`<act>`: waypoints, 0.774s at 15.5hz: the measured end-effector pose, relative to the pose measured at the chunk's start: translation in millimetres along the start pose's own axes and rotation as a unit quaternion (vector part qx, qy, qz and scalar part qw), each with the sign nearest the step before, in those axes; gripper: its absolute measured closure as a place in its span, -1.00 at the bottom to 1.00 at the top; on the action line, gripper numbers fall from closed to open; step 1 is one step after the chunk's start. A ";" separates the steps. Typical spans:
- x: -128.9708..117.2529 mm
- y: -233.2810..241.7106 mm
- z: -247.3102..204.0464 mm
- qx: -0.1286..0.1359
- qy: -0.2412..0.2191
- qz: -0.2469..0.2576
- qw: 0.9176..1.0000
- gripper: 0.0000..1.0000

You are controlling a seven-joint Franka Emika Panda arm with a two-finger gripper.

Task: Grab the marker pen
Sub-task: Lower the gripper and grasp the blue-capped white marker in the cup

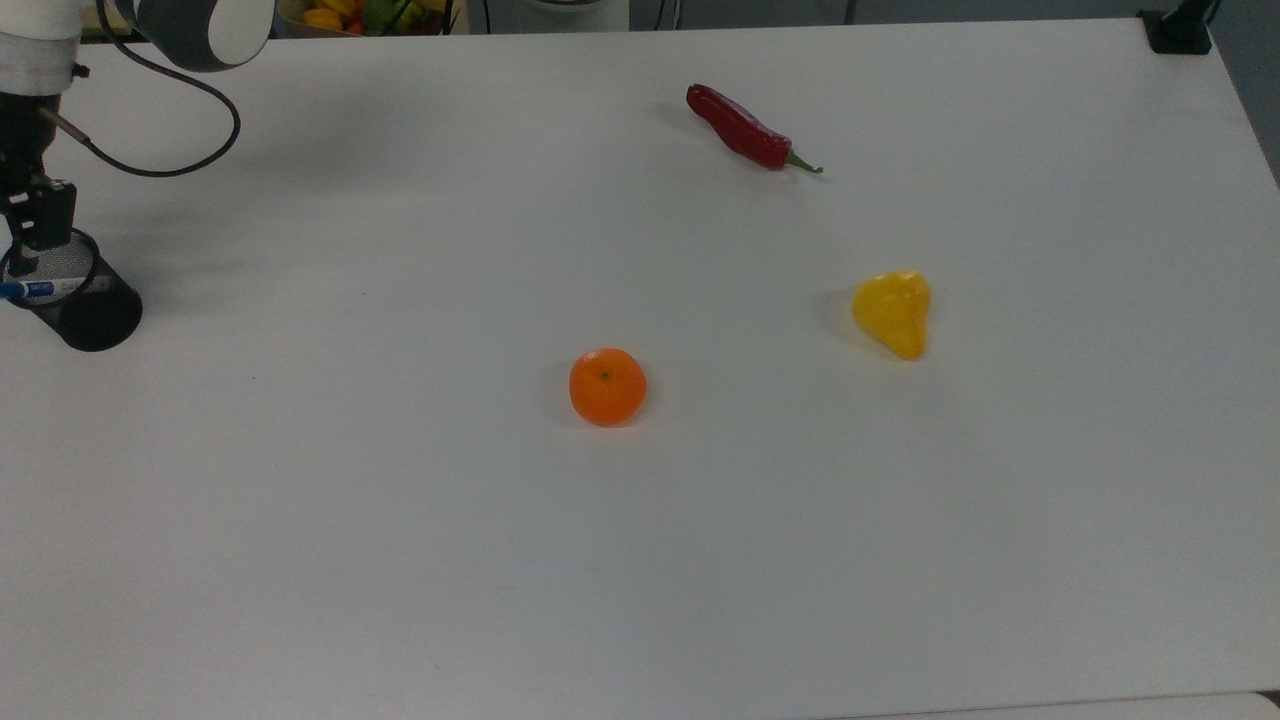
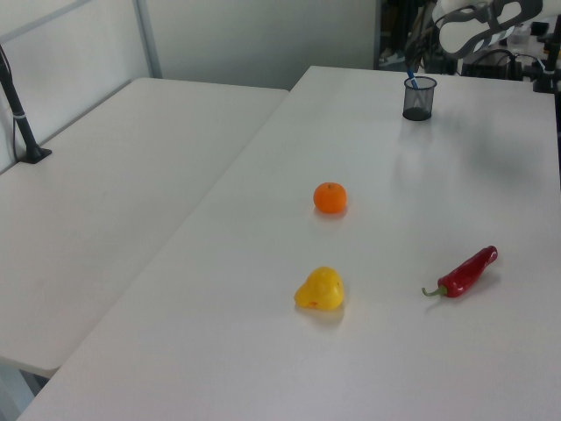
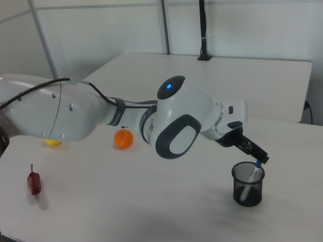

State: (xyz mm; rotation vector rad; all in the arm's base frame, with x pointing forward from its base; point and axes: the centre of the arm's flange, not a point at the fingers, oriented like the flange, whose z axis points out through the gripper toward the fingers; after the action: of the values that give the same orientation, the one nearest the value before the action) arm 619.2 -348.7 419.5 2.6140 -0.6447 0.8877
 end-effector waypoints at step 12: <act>-7.3 -4.2 25.9 -0.009 0.023 -0.010 1.000 -0.17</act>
State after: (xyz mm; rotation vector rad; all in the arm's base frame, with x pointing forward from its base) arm 629.0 -353.7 394.6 2.5722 -0.6112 0.9283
